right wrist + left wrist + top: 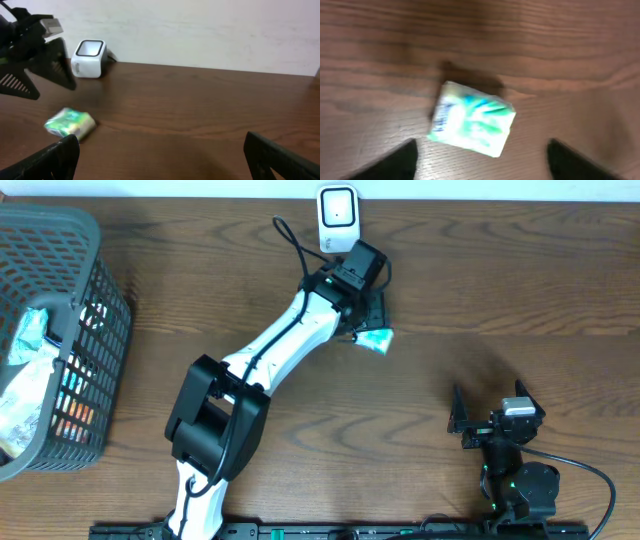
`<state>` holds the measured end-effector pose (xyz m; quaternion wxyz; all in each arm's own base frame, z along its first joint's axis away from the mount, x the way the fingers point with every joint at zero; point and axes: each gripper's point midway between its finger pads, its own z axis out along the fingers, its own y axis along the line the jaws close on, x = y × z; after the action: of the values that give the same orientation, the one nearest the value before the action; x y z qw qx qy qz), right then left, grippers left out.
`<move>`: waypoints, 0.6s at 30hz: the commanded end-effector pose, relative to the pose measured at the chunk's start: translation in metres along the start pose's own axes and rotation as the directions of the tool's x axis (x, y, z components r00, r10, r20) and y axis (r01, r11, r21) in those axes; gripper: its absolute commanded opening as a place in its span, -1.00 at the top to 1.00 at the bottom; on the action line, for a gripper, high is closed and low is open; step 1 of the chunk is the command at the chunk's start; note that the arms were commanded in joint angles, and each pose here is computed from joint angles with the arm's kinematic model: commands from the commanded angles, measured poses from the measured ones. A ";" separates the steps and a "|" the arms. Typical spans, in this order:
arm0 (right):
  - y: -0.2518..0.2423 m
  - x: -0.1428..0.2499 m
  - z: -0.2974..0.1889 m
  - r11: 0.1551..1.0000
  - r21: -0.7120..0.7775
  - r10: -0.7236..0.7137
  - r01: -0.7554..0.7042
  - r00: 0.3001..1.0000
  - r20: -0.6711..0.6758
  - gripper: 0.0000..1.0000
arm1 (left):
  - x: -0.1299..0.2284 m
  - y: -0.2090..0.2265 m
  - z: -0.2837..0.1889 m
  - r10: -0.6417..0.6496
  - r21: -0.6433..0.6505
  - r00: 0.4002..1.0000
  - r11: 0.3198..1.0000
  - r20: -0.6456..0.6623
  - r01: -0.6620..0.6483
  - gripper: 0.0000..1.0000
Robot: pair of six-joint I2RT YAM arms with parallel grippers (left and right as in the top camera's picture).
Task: Scan the item barcode
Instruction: 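Carry the green tissue pack to the scanner and drop it on the table, then return the left gripper to the basket and grasp the orange Kleenex pack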
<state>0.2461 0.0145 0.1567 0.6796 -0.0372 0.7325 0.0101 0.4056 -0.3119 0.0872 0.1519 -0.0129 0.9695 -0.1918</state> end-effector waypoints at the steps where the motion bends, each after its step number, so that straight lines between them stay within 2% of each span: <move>1: -0.002 0.001 0.000 1.000 0.008 -0.009 0.009 1.000 -0.001 -0.99 | -0.024 -0.006 -0.031 0.099 0.018 0.992 0.995 0.073 -0.101 -0.80; 5: -0.002 0.001 0.000 1.000 0.008 -0.009 0.009 1.000 -0.001 -0.99 | -0.065 -0.007 -0.112 0.171 0.038 0.960 0.982 0.221 -0.184 -0.82; 8: -0.002 0.001 0.000 1.000 0.008 -0.009 0.009 1.000 -0.001 -0.99 | -0.102 0.027 -0.198 0.131 -0.033 0.913 0.991 0.386 -0.128 -0.82; 12: -0.002 0.001 0.000 1.000 0.008 -0.009 0.009 1.000 -0.001 -0.99 | -0.129 0.122 -0.317 0.004 -0.159 0.790 0.980 0.613 0.119 -0.82; 13: -0.002 0.001 0.000 1.000 0.008 -0.009 0.009 1.000 -0.001 -0.98 | -0.126 0.171 -0.364 -0.078 -0.168 0.723 0.951 0.687 0.261 -0.82; 14: -0.002 0.001 0.000 1.000 0.008 -0.008 0.008 1.000 -0.001 -0.99 | -0.119 0.202 -0.389 -0.124 -0.167 0.680 0.923 0.723 0.346 -0.82; 16: -0.002 0.001 0.000 1.000 0.008 -0.009 0.009 1.000 -0.001 -0.99 | -0.102 0.256 -0.422 -0.230 -0.146 0.595 0.845 0.770 0.515 -0.82; 18: -0.002 0.001 0.000 1.000 0.008 -0.009 0.009 1.000 -0.001 -0.99 | -0.070 0.316 -0.446 -0.391 -0.075 0.454 0.686 0.801 0.724 -0.82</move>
<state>0.2461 0.0144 0.1566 0.6795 -0.0371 0.7327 0.0100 0.3840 0.0685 0.4088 0.4923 -0.2854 0.8210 -0.0460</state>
